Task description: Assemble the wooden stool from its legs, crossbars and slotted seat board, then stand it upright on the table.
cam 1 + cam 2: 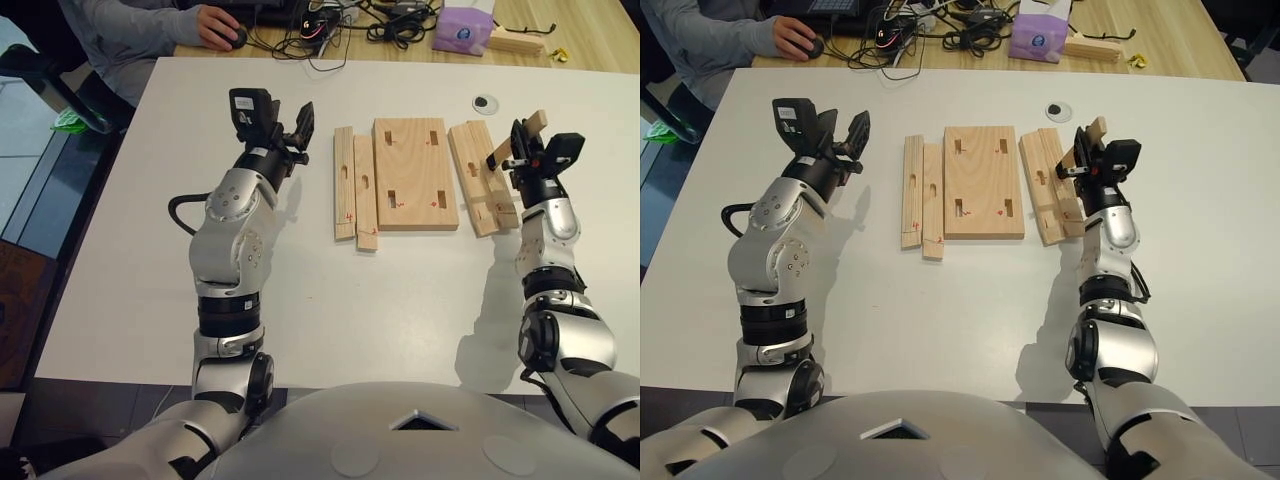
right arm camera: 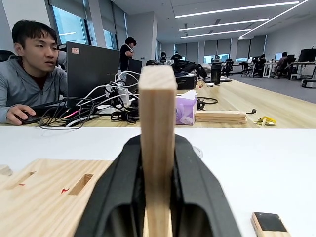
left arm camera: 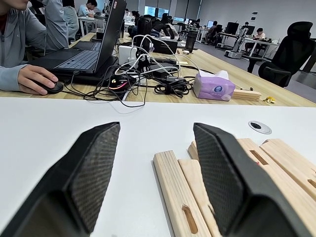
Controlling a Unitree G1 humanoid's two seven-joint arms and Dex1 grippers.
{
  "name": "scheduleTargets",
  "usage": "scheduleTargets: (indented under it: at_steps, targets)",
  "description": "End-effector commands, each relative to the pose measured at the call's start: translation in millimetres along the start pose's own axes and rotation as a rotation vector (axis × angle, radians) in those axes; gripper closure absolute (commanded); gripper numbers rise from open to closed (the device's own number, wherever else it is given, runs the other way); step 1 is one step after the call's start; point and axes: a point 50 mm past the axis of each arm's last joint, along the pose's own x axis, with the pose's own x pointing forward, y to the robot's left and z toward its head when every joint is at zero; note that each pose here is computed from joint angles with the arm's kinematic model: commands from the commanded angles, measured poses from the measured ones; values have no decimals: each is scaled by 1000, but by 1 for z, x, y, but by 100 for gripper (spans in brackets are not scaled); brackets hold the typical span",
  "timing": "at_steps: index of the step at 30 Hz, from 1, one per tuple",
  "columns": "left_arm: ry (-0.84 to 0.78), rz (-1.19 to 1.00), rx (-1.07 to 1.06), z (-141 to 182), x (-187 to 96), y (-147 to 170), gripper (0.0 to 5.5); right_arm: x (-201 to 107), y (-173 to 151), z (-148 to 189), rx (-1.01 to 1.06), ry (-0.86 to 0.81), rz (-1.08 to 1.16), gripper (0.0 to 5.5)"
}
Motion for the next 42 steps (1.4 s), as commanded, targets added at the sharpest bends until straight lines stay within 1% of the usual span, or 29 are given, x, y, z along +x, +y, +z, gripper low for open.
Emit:
scheduleTargets:
  at_steps: [1, 4, 7, 10, 14, 18, 24, 32, 38, 42]
  targets:
    - [7, 0, 22, 2, 1, 2, 275, -26, 22, -45, -68, 213, 23, 511]
    - [8, -5, 25, 2, 1, 2, 275, -27, 22, -47, -164, 240, 1, 511]
    - [8, -6, 30, 3, 2, 2, 275, -32, 26, -59, -165, 326, 3, 511]
    - [7, -7, 37, 2, 2, 2, 275, -33, 28, -64, -87, 362, -52, 511]
    - [8, -10, 39, 2, 2, 2, 275, -37, 17, -69, 124, 374, -194, 511]
    - [9, -11, 40, 2, 1, 2, 275, -54, 10, -85, 203, 485, -245, 511]
    - [12, -8, 36, 1, 0, 1, 275, -63, 17, -98, 192, 619, -201, 511]
    - [16, 5, 32, -1, -1, 2, 275, -72, 12, -106, 191, 726, -250, 511]
    - [10, 9, 27, -1, -1, 1, 275, -88, 12, -119, 220, 886, -282, 511]
    - [8, 10, 29, -1, -1, 1, 275, -92, 11, -121, 198, 919, -292, 511]
